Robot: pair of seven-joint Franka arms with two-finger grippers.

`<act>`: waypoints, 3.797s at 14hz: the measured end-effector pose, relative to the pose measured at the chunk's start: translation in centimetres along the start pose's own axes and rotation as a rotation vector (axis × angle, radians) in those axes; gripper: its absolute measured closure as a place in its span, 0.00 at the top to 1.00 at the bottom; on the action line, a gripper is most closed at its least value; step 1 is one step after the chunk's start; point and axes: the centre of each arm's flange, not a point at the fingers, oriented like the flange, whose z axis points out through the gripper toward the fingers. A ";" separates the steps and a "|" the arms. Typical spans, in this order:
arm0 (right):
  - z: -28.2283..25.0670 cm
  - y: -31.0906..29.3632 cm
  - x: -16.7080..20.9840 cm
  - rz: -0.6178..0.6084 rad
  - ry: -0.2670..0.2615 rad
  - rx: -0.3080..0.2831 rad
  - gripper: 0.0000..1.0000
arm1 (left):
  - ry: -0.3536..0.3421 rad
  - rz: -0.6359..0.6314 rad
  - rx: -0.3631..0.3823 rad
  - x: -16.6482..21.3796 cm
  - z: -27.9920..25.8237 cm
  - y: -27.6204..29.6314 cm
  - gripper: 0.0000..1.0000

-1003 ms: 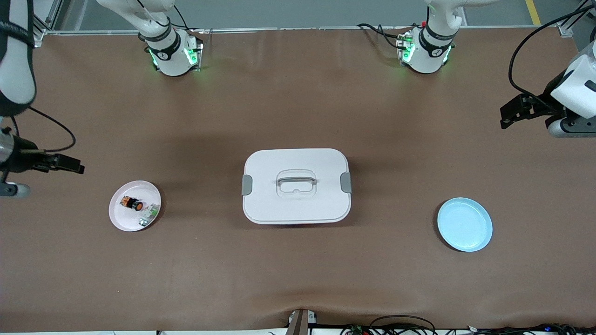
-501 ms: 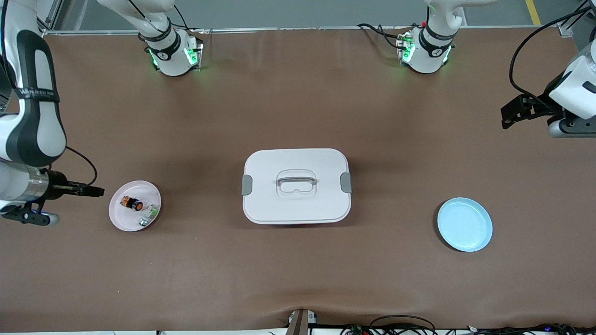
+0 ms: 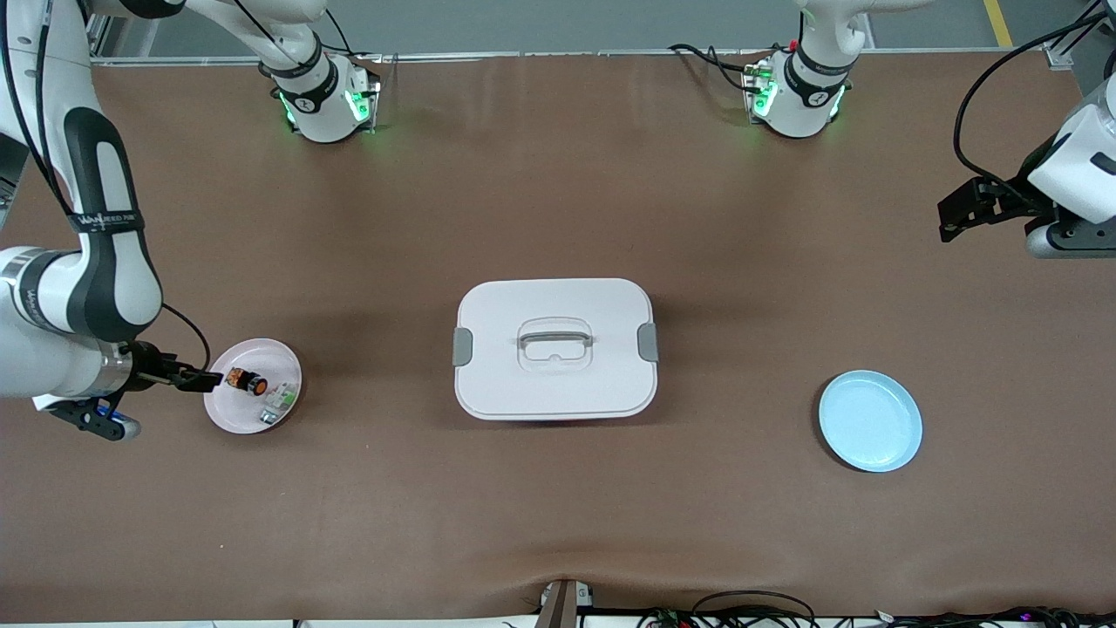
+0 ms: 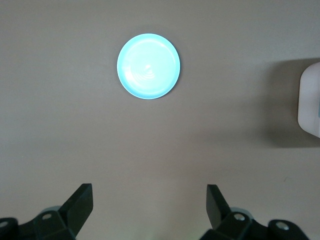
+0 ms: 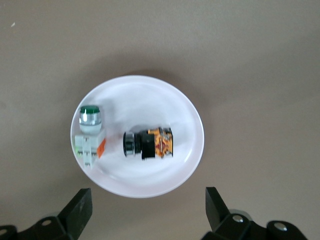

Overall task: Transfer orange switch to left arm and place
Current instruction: 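Move the right gripper down over the orange switch on the white plate, then close the right gripper on the orange switch, then lift the orange switch with the right gripper off the white plate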

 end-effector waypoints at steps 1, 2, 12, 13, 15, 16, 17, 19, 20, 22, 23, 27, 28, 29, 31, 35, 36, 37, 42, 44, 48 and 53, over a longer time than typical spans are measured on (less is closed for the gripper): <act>0.7 0.0 0.1 0.002 0.009 0.002 1.00 | 0.000 0.000 0.000 0.0 0.0 0.0 1.00; 1.4 0.0 0.2 0.004 0.012 0.002 1.00 | 0.000 0.000 0.000 0.0 0.0 0.0 1.00; 6.8 -0.1 1.3 0.007 0.006 -0.003 1.00 | -0.002 0.000 0.000 0.0 0.1 0.0 1.00; 7.1 -0.2 1.4 0.006 0.022 0.001 1.00 | -0.002 0.000 0.000 0.0 0.1 0.0 1.00; 8.4 -0.3 1.3 0.005 0.044 0.005 1.00 | -0.002 0.000 0.000 0.0 0.1 0.0 1.00; 9.2 -0.3 1.2 0.005 0.048 0.005 1.00 | -0.002 0.000 0.000 0.0 0.1 0.0 1.00; 9.8 -0.2 1.1 0.005 0.051 0.005 1.00 | -0.002 0.000 0.000 0.0 0.1 0.0 1.00; 10.8 -0.1 0.7 0.006 0.045 0.003 1.00 | -0.002 0.000 0.000 0.0 0.1 0.0 1.00; 11.1 -0.1 0.5 0.006 0.038 0.002 1.00 | -0.002 0.000 0.000 0.0 0.1 0.0 1.00; 11.6 0.0 0.2 0.006 0.028 -0.001 1.00 | -0.001 0.000 0.000 0.0 0.1 0.0 1.00; 11.8 0.0 0.1 0.005 0.023 -0.002 1.00 | -0.001 0.000 0.000 0.0 0.1 0.0 1.00; 12.2 -0.3 -0.2 0.000 0.024 -0.003 1.00 | -0.001 0.000 0.000 0.0 0.1 0.0 1.00; 12.2 -0.4 -0.2 -0.001 0.026 -0.003 1.00 | -0.001 0.000 0.000 0.0 0.1 0.0 1.00; 12.2 -0.4 -0.2 -0.001 0.026 -0.003 1.00 | -0.001 0.000 0.000 0.0 0.1 0.0 1.00; 12.3 -0.4 -0.2 -0.001 0.028 -0.002 0.94 | -0.001 0.000 0.000 0.0 0.1 0.0 1.00; 12.2 -0.4 -0.2 -0.002 0.029 -0.002 0.73 | 0.001 -0.001 0.000 0.0 0.0 -0.1 1.00; 12.2 -0.4 -0.2 -0.002 0.029 -0.002 0.73 | 0.002 -0.002 0.000 0.0 0.0 -0.1 1.00; 12.2 -0.4 -0.2 -0.004 0.029 -0.002 0.73 | 0.004 -0.003 0.000 0.1 0.0 -0.2 1.00; 12.1 0.0 -0.4 -0.101 -0.009 -0.012 0.73 | 0.007 -0.005 -0.001 0.1 0.0 -0.3 1.00; 11.2 0.5 -0.3 -0.115 -0.030 -0.013 0.73 | 0.007 -0.006 -0.001 0.1 0.0 -0.3 1.00; 7.6 2.1 -0.2 -0.109 -0.114 0.007 0.73 | 0.006 -0.006 -0.001 0.1 0.0 -0.3 1.00; 1.6 1.2 -0.7 -0.069 -0.251 0.237 0.73 | 0.004 -0.005 -0.001 0.2 0.1 -0.3 1.00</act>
